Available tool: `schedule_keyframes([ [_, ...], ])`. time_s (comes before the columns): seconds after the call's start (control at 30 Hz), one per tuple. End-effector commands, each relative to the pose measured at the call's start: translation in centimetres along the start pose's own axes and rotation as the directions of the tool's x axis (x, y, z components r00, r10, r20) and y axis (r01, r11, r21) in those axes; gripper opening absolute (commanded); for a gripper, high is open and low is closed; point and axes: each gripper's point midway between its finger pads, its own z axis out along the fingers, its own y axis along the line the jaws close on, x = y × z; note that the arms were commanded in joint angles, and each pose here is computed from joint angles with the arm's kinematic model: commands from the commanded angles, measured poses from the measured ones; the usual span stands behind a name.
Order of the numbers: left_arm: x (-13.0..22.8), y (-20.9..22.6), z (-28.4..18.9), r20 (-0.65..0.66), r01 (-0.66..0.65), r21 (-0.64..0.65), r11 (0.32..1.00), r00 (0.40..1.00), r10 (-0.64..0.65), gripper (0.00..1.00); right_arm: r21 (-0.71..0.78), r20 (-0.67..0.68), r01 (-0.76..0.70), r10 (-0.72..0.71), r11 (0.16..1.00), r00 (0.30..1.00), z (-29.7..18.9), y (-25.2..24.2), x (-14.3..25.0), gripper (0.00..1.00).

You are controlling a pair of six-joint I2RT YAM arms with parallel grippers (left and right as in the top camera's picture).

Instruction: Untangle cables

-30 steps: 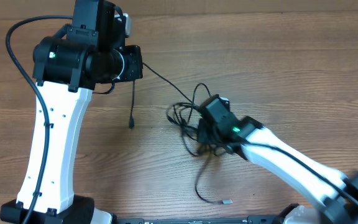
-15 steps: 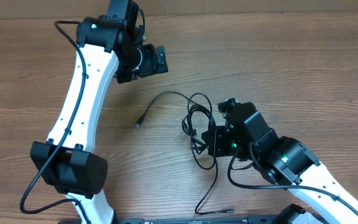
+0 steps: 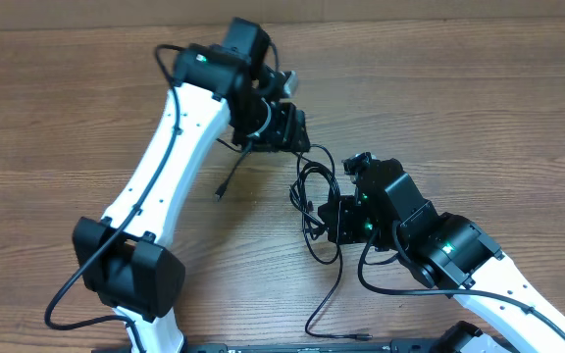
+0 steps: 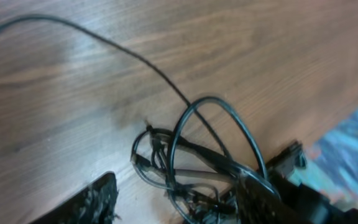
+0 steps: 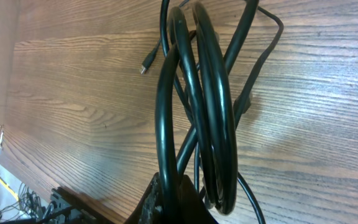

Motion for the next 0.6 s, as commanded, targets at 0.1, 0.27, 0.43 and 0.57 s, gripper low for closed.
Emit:
schedule_keyframes([
  [0.1,2.5,0.5,5.4,-0.052,0.039,-0.089,0.995,0.998,-0.043,0.44,-0.052,0.015,0.023,-0.022,0.998,1.0,-0.4,1.1,-0.5,0.04],
  [0.27,2.9,5.4,6.3,-0.02,0.03,-0.35,0.936,0.999,-0.039,0.04,-0.131,0.011,0.035,-0.034,0.991,0.999,-0.5,2.7,-0.7,0.04],
  [0.43,1.6,10.1,3.4,0.097,0.121,-0.578,0.807,0.992,-0.079,0.04,-0.137,0.007,0.035,-0.035,0.99,0.999,-0.5,2.8,-0.6,0.04],
  [0.57,0.6,12.5,0.0,0.209,0.253,-0.639,0.726,0.966,-0.154,0.04,-0.134,0.004,0.034,-0.034,0.99,0.999,-0.5,2.7,-0.5,0.04],
])
